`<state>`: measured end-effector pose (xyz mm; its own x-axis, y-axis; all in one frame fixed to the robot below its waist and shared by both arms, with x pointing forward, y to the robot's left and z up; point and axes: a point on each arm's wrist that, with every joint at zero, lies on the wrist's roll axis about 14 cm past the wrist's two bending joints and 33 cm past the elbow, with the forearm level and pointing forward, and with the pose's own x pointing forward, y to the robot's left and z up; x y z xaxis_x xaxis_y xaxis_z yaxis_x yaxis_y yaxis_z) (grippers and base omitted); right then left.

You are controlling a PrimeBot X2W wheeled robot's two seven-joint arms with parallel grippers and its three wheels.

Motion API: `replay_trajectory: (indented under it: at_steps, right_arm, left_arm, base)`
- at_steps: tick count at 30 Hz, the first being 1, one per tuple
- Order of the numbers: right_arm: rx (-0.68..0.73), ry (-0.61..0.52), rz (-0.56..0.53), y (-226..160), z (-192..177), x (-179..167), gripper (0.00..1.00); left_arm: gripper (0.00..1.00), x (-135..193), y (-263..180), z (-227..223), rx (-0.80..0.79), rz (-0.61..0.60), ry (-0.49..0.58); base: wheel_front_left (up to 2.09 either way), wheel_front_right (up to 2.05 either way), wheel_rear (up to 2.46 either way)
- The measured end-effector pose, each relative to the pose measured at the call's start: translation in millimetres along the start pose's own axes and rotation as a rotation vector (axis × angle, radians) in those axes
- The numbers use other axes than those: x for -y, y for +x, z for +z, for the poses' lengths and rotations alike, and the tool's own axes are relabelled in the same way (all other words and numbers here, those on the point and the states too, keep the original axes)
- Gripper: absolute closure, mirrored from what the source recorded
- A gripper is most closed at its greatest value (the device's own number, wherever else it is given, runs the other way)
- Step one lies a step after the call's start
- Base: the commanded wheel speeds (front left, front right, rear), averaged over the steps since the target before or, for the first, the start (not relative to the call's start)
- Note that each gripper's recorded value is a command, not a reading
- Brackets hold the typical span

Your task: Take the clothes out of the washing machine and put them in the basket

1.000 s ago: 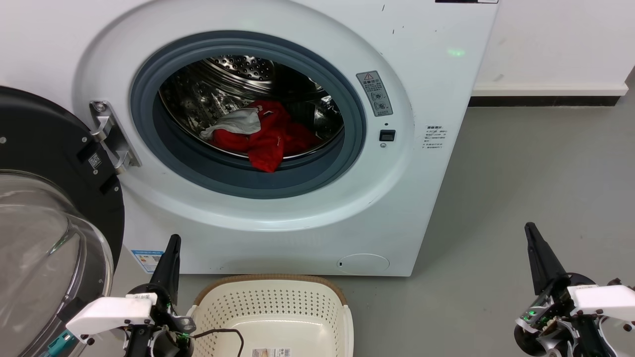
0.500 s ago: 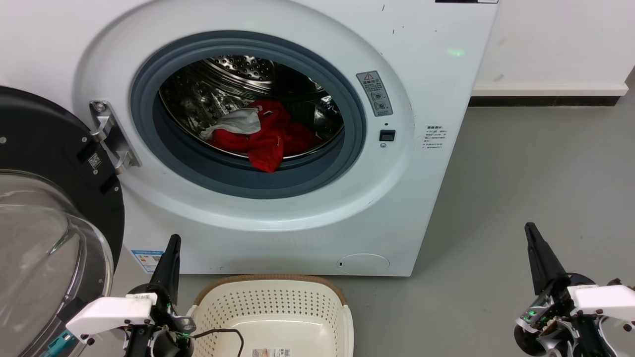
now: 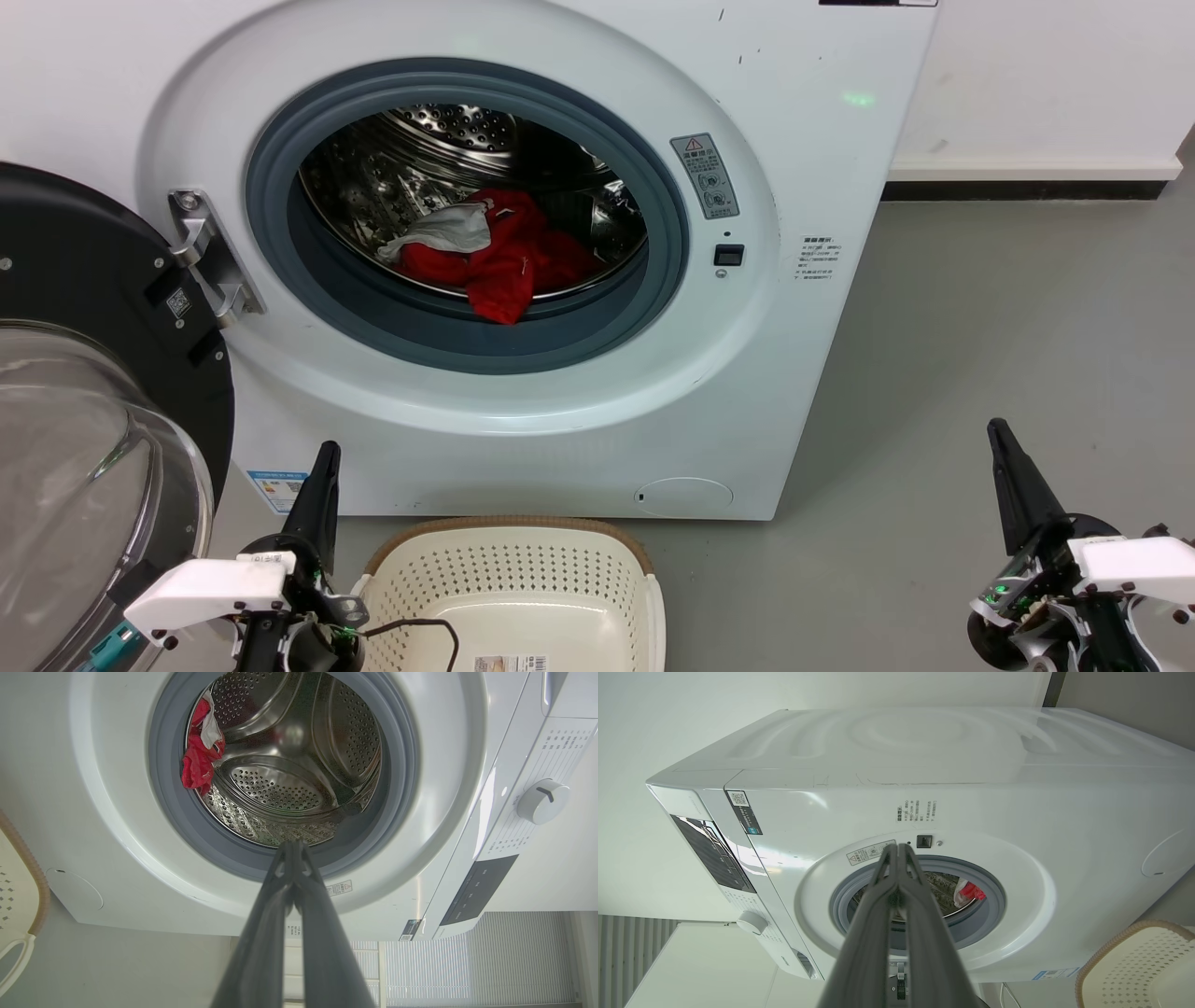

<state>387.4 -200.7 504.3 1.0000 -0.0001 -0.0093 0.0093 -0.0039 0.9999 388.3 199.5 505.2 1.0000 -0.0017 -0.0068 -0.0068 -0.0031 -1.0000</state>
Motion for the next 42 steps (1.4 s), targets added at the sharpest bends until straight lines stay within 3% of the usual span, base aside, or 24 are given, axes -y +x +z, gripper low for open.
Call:
replay_trajectory:
  at_steps: [8,9,14,21,42]
  right_arm:
    - [0.000,0.000,0.000,0.0,0.0,0.0,1.00]
    - [0.000,0.001,-0.007,-0.8,0.0,2.4,0.00]
    - [0.009,0.005,-0.082,-13.2,1.5,27.7,0.00]
    - [0.032,-0.056,-0.080,-13.6,4.6,26.1,0.00]
    - [0.059,-0.555,-0.014,-16.5,7.1,0.6,0.00]
  left_arm:
    - [1.00,0.0,0.0,0.0,0.000,0.000,0.000]
    - [0.00,-2.5,-0.7,-0.3,0.000,0.008,-0.001]
    - [0.00,-28.3,-13.4,-0.6,0.005,0.084,-0.006]
    - [0.00,-22.1,-11.9,2.5,0.025,0.073,0.079]
    - [0.00,-11.4,-11.5,-7.3,0.030,0.102,0.534]
  base:
    - [0.00,0.00,0.00]
    - [0.00,0.00,0.00]
    - [0.00,0.00,0.00]
    - [0.00,0.00,0.00]
    - [0.00,0.00,0.00]
